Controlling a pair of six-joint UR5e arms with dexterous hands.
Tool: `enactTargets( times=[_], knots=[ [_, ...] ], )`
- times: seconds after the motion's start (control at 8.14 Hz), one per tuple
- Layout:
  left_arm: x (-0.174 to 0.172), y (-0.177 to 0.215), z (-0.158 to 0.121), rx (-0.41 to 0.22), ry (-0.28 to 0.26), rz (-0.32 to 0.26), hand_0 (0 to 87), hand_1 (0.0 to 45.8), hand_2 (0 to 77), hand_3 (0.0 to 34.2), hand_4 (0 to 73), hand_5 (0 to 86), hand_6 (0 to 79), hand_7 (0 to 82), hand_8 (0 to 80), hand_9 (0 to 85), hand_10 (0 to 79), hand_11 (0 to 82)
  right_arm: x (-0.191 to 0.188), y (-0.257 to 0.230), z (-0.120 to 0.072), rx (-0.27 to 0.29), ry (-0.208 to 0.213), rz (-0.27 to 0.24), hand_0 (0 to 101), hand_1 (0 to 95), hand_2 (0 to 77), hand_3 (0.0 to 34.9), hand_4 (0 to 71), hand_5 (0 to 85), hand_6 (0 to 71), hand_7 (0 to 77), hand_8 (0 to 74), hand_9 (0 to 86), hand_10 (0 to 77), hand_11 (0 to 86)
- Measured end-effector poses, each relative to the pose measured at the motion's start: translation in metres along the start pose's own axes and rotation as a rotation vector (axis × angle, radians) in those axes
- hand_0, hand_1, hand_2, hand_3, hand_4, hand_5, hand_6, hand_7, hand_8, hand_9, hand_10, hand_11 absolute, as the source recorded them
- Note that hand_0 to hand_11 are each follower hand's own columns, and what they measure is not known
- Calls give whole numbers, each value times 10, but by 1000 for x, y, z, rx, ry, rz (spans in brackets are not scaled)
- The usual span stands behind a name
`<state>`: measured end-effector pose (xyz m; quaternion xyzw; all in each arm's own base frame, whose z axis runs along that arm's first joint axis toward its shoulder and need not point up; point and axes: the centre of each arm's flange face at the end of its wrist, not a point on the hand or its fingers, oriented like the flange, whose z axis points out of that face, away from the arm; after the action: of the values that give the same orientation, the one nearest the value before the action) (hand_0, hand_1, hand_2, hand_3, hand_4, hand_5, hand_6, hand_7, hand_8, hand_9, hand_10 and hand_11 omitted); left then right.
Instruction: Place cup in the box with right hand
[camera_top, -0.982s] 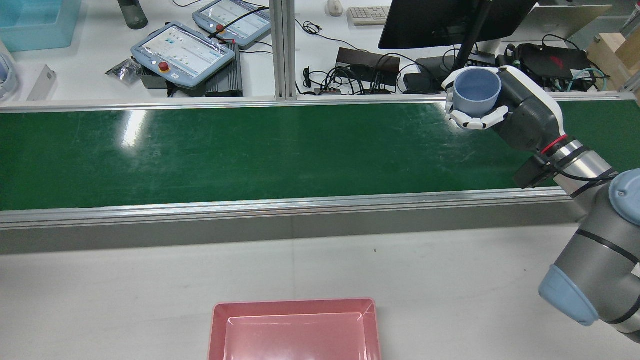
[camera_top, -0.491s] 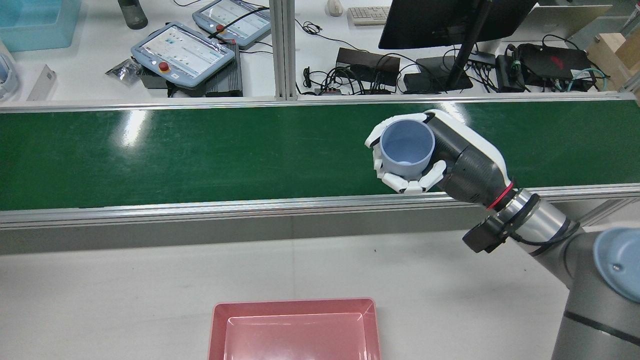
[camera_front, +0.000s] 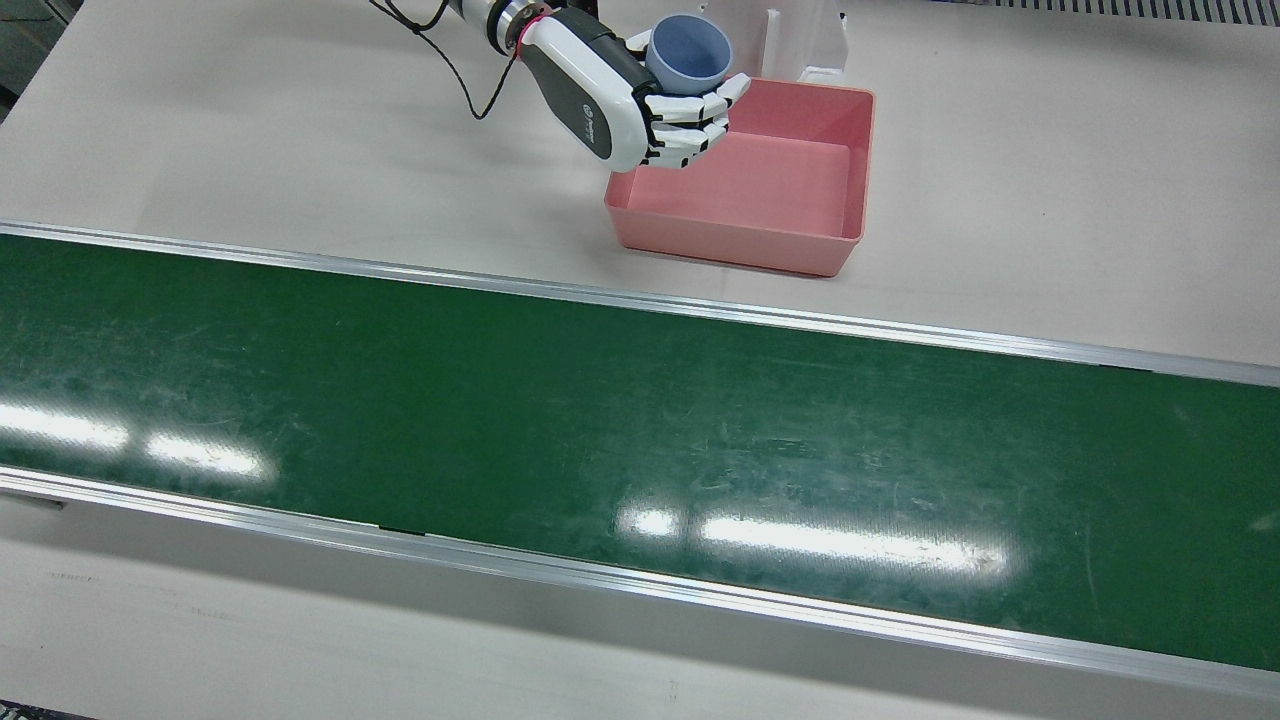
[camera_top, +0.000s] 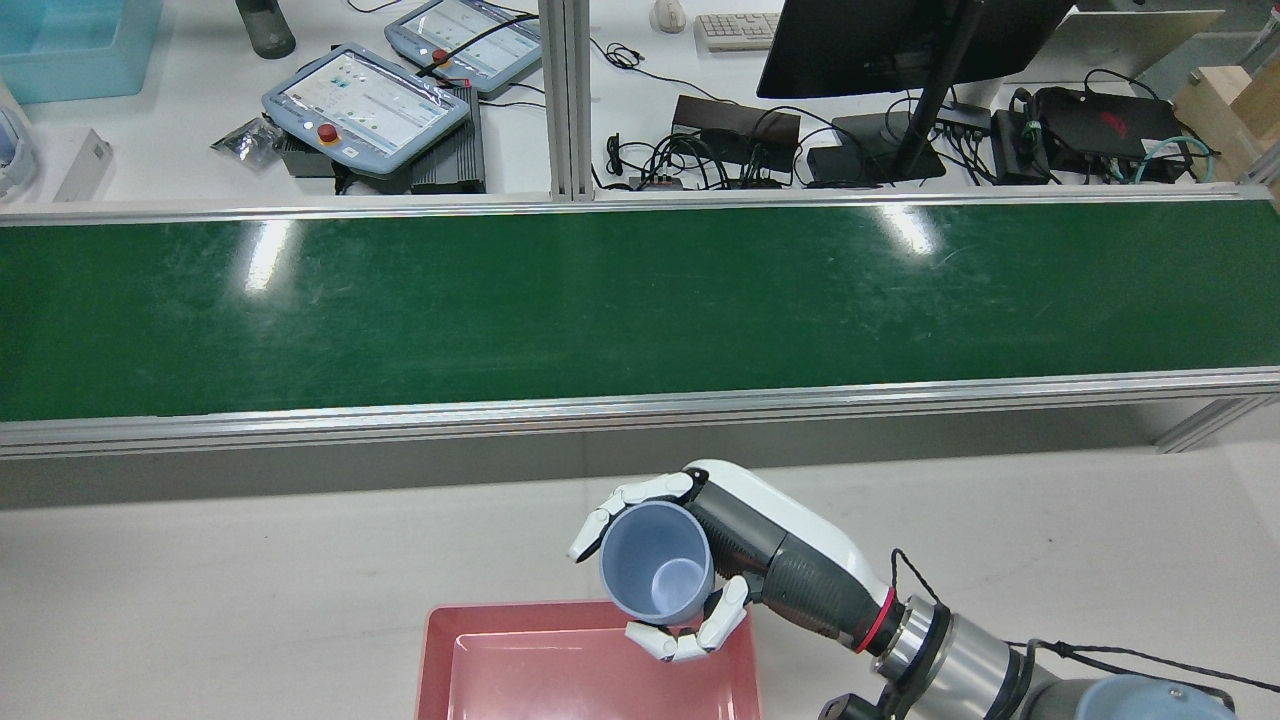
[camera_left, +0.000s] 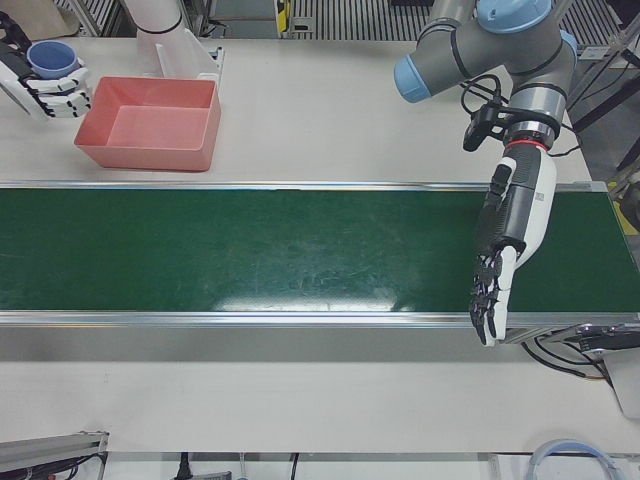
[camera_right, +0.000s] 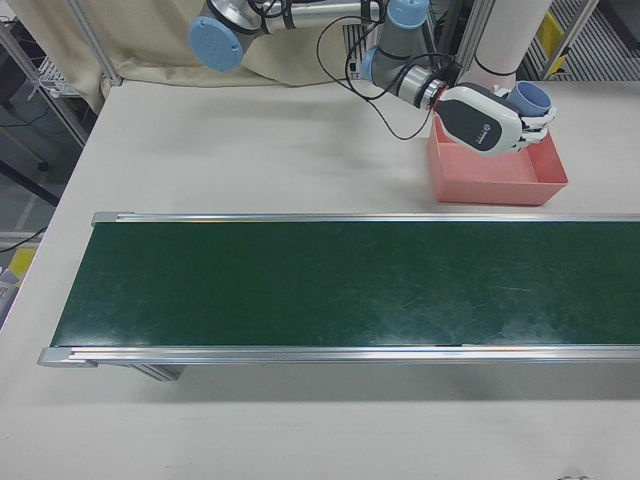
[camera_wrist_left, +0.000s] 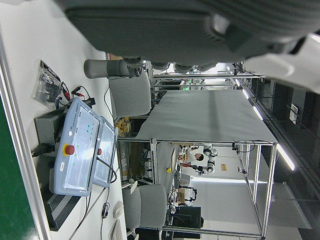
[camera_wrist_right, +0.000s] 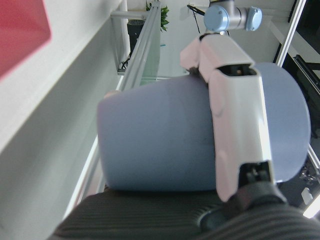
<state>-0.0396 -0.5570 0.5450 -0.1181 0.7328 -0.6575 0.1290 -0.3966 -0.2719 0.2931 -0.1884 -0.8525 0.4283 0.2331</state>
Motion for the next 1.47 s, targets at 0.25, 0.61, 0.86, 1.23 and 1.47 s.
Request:
enactTargets(
  times=[0.25,0.61,0.86,1.23,1.47],
  knots=[
    [0,0,0,0,0,0,0,5,11,0,11,0,5,5,0,0,0,0,58,9,-9,8,64,11,693,180,436,2,131,207,431,567,589,447,420,562],
    [0,0,0,0,0,0,0,5,11,0,11,0,5,5,0,0,0,0,77,10,-11,4,80,20,575,202,398,0,0,76,60,584,409,398,158,376],
    [0,0,0,0,0,0,0,5,11,0,11,5,0,5,0,0,0,0,79,9,-13,5,84,20,558,295,251,0,0,76,5,442,295,295,5,104],
    [0,0,0,0,1,0,0,5,11,0,11,5,0,5,0,0,0,0,78,6,-14,10,85,23,547,202,11,0,0,65,27,16,5,11,0,5],
    [0,0,0,0,0,0,0,5,11,0,11,0,5,5,0,0,0,0,38,-1,0,12,4,51,485,120,5,0,11,27,27,71,5,5,0,5]
  ],
)
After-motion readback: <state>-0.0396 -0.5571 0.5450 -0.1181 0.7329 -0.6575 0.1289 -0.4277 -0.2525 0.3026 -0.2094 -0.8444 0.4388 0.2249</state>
